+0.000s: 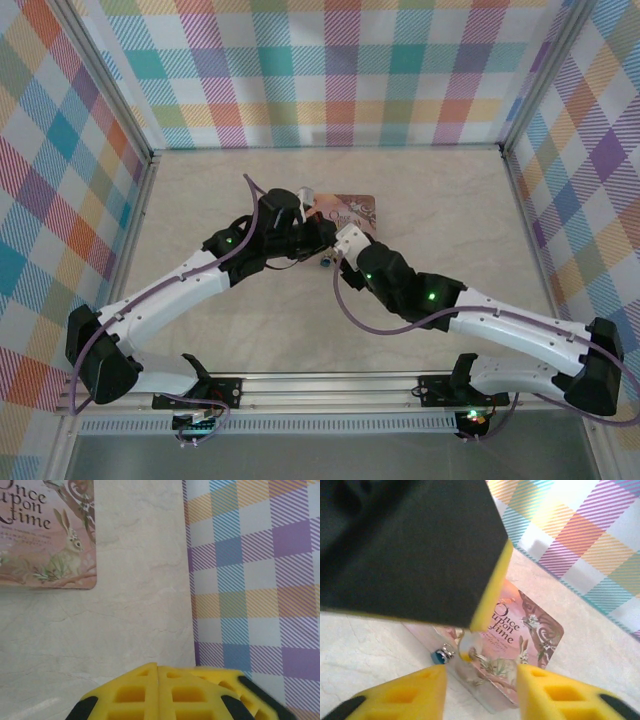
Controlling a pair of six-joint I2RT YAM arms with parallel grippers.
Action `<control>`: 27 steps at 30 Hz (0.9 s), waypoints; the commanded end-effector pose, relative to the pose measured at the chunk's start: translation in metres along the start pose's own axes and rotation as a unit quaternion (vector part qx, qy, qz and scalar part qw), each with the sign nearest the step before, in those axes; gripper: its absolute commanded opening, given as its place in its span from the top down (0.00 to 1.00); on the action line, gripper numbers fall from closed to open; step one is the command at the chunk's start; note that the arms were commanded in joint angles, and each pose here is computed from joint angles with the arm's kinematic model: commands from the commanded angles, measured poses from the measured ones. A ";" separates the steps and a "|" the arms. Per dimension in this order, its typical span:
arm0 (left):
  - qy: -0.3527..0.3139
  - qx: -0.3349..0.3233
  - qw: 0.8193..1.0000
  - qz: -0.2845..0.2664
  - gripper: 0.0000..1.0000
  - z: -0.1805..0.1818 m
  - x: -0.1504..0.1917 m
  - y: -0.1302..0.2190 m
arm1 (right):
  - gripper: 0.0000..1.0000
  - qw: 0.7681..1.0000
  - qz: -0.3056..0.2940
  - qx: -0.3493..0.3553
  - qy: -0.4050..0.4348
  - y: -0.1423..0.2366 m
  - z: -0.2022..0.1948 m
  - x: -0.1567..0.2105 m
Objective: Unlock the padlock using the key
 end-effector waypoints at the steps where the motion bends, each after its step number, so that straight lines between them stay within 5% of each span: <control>1: -0.031 -0.015 0.999 -0.021 1.00 0.001 -0.001 0.013 | 0.52 0.999 -0.018 0.013 -0.038 0.009 -0.007 0.000; 6: -0.068 -0.046 0.995 -0.049 1.00 0.012 -0.012 0.019 | 0.28 0.996 0.013 -0.012 -0.090 0.007 -0.006 0.022; 9: -0.096 -0.075 0.990 -0.065 1.00 0.019 -0.017 0.024 | 0.00 0.990 0.035 -0.039 -0.130 0.003 -0.004 0.035; 17: -0.135 -0.072 0.986 -0.072 1.00 0.028 -0.015 0.032 | 0.00 0.947 0.071 -0.091 -0.301 -0.011 -0.021 0.051; 23: -0.162 -0.037 0.984 -0.065 1.00 0.026 -0.010 0.032 | 0.03 0.923 0.022 -0.130 -0.360 -0.007 -0.036 0.035; 27: -0.165 -0.011 0.985 -0.050 1.00 0.024 -0.004 0.027 | 0.10 0.885 -0.013 -0.192 -0.424 -0.004 -0.037 0.026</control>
Point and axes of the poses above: each hand's point on the last joint's axis, 136 mm out from that joint toward the fingers, its own y axis back along the fingers, its own z axis along the line the jaws close on, x = y × z, the point moved 4 cm from there along y, back along the fingers, and after that the axes turned 12 degrees about y, right-handed, at the moved point
